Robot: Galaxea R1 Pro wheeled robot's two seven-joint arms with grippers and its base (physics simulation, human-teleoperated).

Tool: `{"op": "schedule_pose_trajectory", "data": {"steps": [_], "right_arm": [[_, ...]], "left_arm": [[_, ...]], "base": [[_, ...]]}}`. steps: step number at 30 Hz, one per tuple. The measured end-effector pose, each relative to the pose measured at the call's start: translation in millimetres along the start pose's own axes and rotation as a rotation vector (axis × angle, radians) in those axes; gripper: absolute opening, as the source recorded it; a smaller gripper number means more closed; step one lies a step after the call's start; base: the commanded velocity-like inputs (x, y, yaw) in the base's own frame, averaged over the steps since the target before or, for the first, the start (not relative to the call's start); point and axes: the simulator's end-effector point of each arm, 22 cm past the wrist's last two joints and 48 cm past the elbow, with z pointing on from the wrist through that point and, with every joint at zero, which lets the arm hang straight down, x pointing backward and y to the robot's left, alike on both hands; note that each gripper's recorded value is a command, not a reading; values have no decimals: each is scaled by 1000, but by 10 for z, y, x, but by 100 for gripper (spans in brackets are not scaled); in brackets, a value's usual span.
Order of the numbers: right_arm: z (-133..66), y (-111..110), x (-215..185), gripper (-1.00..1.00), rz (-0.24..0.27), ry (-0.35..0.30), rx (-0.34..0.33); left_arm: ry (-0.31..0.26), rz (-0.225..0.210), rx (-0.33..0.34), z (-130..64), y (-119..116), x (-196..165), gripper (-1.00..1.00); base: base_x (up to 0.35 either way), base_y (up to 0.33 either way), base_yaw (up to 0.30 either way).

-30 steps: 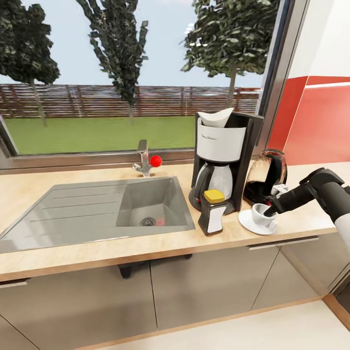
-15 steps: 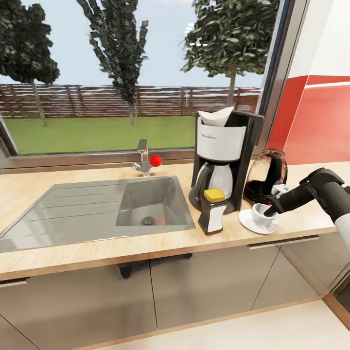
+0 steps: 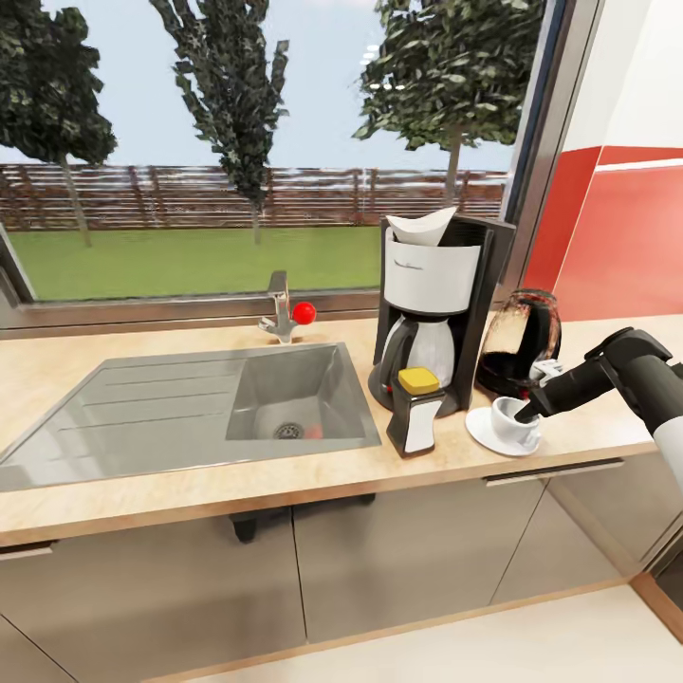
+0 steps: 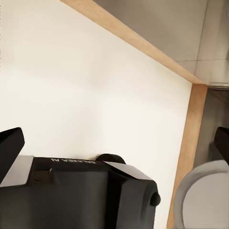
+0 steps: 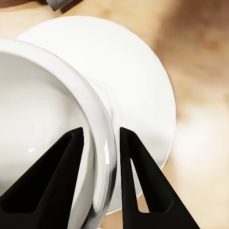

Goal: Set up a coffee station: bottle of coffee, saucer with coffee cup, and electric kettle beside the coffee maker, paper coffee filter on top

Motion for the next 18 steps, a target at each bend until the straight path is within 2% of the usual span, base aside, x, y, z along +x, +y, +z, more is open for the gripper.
{"op": "schedule_pose_trajectory", "data": {"steps": [14, 15, 18], "right_arm": [[30, -2, 18, -100, 2, -5, -1], [30, -2, 18, 100, 2, -4, -1], [41, -9, 28, 100, -1, 0, 3]], "left_arm": [[0, 0, 0, 33, 41, 11, 100], [0, 0, 0, 33, 41, 11, 100], [0, 0, 0, 34, 41, 11, 100]], "base": [[0, 0, 0], [0, 0, 0], [0, 0, 0]]}}
